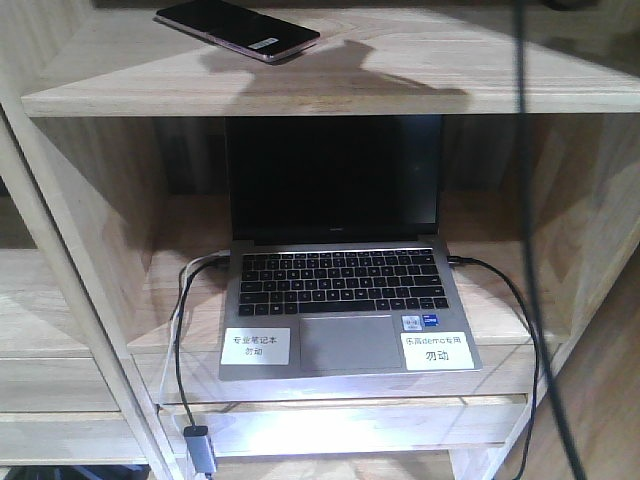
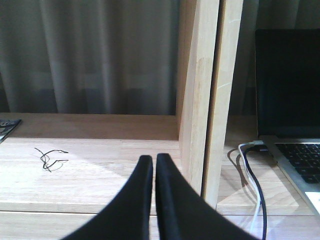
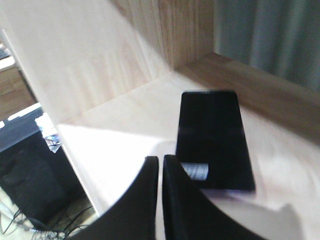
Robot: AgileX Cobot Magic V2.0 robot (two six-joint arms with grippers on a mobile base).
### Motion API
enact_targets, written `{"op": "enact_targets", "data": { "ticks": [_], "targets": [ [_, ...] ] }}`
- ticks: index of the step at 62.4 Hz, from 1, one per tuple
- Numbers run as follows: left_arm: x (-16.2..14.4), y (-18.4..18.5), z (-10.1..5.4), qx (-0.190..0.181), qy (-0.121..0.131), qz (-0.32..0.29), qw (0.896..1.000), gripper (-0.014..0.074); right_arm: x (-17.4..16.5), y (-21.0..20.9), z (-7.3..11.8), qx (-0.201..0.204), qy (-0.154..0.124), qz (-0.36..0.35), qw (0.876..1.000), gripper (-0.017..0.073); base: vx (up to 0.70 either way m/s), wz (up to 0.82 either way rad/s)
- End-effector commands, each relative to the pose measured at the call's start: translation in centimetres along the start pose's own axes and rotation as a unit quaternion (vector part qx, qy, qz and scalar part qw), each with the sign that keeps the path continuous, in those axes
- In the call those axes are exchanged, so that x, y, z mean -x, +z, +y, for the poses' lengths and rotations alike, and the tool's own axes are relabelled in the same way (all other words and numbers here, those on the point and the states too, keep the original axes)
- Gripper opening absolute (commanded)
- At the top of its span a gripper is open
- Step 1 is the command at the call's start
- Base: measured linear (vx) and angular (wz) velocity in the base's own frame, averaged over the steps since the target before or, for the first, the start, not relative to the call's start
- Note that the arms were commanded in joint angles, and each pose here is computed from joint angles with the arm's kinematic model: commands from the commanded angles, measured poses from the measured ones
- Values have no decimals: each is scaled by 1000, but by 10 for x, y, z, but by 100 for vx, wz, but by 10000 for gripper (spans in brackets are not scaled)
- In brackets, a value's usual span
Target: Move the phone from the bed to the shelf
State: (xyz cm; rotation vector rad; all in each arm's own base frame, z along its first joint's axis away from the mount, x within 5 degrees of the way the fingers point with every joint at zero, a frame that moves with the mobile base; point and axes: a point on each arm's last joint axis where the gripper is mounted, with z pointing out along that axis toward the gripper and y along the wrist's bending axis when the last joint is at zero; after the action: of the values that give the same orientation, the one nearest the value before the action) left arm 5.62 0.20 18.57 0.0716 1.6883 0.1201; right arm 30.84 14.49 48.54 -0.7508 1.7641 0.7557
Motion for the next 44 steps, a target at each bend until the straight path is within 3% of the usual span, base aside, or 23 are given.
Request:
{"op": "enact_targets", "data": {
  "ticks": [1, 12, 27, 44],
  "targets": [
    [14, -3, 2, 5, -7, -53, 999, 1, 12, -37, 19, -37, -13, -76, 996, -6, 0, 0],
    [14, -3, 2, 5, -7, -53, 999, 1, -23, -72, 39, -77, 7, -93, 993, -6, 0, 0],
    [14, -3, 2, 5, -7, -53, 999, 1, -82, -113, 64, -127, 12, -111, 985, -6, 0, 0],
    [14, -3, 2, 5, -7, -53, 999, 1, -151, -146, 90, -146, 19, -118, 982, -5, 0, 0]
  ]
}}
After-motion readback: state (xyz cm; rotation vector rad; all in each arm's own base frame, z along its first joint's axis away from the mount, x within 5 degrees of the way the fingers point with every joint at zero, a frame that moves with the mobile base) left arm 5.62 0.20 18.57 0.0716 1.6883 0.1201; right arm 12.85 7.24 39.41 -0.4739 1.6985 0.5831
